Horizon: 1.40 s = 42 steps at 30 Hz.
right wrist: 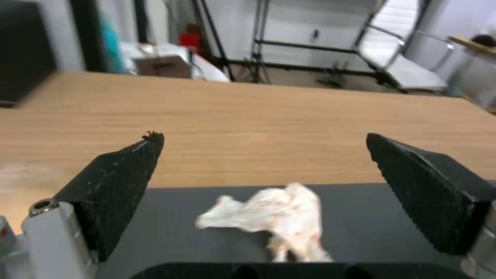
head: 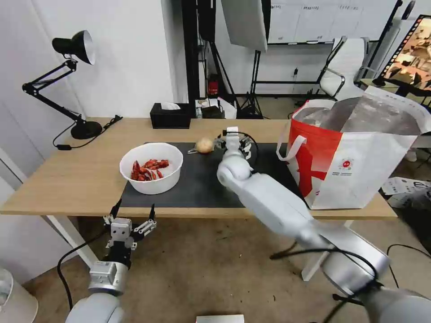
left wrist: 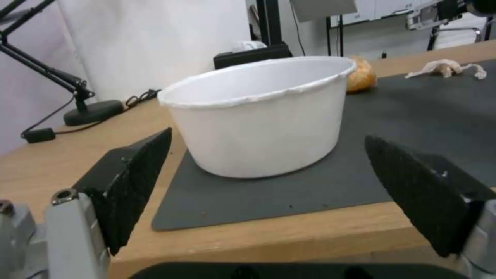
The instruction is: Pick up the trash from the table and place it into the takeout bag.
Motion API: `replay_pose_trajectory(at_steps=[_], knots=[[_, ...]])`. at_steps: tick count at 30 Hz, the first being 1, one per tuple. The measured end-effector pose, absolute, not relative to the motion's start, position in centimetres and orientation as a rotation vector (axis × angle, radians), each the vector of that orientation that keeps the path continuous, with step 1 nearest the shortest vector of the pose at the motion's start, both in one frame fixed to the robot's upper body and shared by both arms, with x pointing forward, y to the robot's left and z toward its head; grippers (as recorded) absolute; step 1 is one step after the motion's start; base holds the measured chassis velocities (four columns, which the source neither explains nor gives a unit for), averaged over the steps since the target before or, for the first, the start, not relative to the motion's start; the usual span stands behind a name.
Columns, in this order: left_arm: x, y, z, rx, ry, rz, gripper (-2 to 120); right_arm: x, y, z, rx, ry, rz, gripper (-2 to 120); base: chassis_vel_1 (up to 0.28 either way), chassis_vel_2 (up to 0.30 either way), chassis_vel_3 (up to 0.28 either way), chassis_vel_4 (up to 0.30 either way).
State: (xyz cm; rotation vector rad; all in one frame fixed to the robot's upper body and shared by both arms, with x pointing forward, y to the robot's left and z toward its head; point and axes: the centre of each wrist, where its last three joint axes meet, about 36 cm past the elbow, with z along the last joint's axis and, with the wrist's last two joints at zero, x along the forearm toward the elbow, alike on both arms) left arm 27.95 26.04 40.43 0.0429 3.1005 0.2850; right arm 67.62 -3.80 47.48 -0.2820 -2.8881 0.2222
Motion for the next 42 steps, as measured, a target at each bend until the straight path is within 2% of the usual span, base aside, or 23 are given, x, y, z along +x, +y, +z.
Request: replay_pose_trajectory(at_steps=[5,18,22,24,26,29,30,35,36,37,38,42], knots=[[27.9,25.9,40.0,0.041,3.104,0.280,100,70.0,-5.7,46.1,-0.358,-2.801,0.261,100,0.000,0.000,0.000,0.000],[27.6,25.8,39.9,0.049,3.110,0.290,100,71.0,-7.6,43.6,-0.323,-2.710,0.224,100,0.000,0.000,0.000,0.000],[27.5,25.8,39.9,0.052,3.113,0.294,100,70.9,-7.8,43.2,-0.322,-2.684,0.195,95,0.000,0.000,0.000,0.000],[27.4,25.8,39.9,0.054,3.114,0.296,100,70.9,-7.8,43.2,-0.321,-2.666,0.158,84,0.000,0.000,0.000,0.000],[27.4,25.7,39.9,0.055,3.114,0.297,100,70.8,-7.7,43.2,-0.319,-2.662,0.147,81,0.000,0.000,0.000,0.000],[27.3,25.6,39.9,0.059,3.114,0.297,100,70.7,-7.8,43.3,-0.312,-2.653,0.113,66,0.000,0.000,0.000,0.000],[27.3,25.6,39.9,0.059,3.114,0.297,100,70.7,-7.8,43.3,-0.312,-2.653,0.113,66,0.000,0.000,0.000,0.000],[27.2,25.5,39.8,0.066,3.114,0.295,100,70.6,-7.9,43.4,-0.303,-2.645,0.078,45,0.000,0.000,0.000,0.000],[27.2,25.5,39.8,0.066,3.114,0.295,100,70.6,-7.9,43.4,-0.303,-2.645,0.078,45,0.000,0.000,0.000,0.000],[27.3,25.5,39.8,0.070,3.113,0.297,100,70.5,-7.9,43.4,-0.299,-2.643,0.069,31,0.000,0.000,0.000,0.000],[27.3,25.5,39.8,0.072,3.112,0.299,100,70.5,-7.9,43.4,-0.297,-2.642,0.066,25,0.000,0.000,0.000,0.000],[27.3,25.5,39.9,0.075,3.110,0.301,100,70.3,-7.9,43.4,-0.292,-2.651,0.046,11,0.000,0.000,0.000,0.000]])
